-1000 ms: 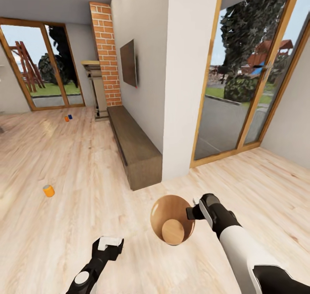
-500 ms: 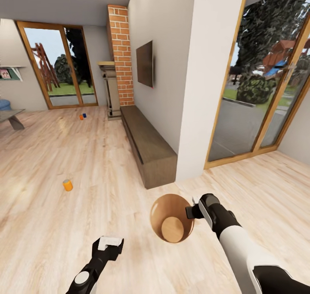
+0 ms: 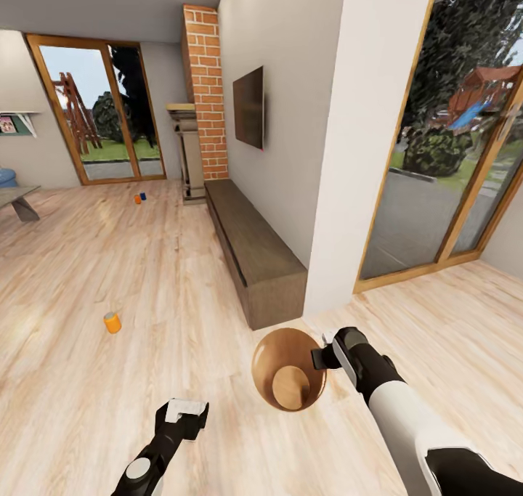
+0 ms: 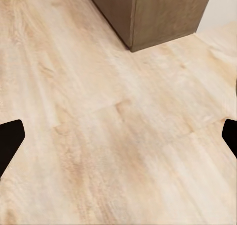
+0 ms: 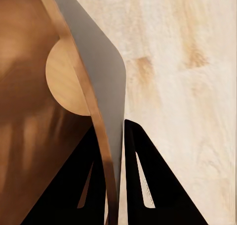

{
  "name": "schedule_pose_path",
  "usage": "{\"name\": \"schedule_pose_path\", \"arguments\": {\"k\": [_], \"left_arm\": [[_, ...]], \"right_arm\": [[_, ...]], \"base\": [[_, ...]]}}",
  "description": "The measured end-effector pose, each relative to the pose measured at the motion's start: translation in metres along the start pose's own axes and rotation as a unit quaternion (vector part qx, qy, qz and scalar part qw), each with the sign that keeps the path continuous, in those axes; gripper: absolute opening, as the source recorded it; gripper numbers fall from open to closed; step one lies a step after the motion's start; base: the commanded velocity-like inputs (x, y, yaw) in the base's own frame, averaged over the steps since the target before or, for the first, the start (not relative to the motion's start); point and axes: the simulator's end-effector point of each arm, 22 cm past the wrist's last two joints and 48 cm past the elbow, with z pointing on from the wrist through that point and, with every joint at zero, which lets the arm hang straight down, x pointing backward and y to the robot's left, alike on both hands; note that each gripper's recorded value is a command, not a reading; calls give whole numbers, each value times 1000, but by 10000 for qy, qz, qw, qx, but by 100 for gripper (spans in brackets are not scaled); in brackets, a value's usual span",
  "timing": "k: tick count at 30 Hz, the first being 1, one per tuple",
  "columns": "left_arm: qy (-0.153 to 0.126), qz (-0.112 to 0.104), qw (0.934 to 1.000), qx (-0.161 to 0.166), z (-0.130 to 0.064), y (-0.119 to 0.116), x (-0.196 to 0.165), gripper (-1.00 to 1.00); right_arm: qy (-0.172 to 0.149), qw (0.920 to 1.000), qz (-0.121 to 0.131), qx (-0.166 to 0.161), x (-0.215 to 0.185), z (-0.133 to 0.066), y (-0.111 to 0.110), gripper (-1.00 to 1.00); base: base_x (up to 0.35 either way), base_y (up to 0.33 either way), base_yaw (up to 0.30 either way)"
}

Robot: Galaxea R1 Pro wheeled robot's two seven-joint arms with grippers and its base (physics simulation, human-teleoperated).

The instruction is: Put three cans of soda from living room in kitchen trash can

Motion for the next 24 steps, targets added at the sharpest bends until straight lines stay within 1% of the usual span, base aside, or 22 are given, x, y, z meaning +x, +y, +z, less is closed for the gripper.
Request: {"name": "schedule_pose_path", "arguments": {"k": [9, 13, 18, 24], "left_arm": [[-28, 4, 10000, -3, 0, 0, -2, 100], [-40, 4, 10000, -2, -1, 0, -4, 100], [-42, 4, 10000, -2, -1, 0, -4, 100], [-39, 4, 10000, -2, -1, 0, -4, 100]], "right_arm": [[-23, 10000, -3, -8, -2, -2, 1, -100], [-34, 10000, -3, -17, -2, -3, 1, -100], [-35, 10000, -28, 0, -2, -3, 1, -100], [-27, 10000, 0, -44, -2, -3, 4, -100]], "base": [[324, 1, 203], [251, 0, 236], [105, 84, 223], [-11, 242, 73]]}}
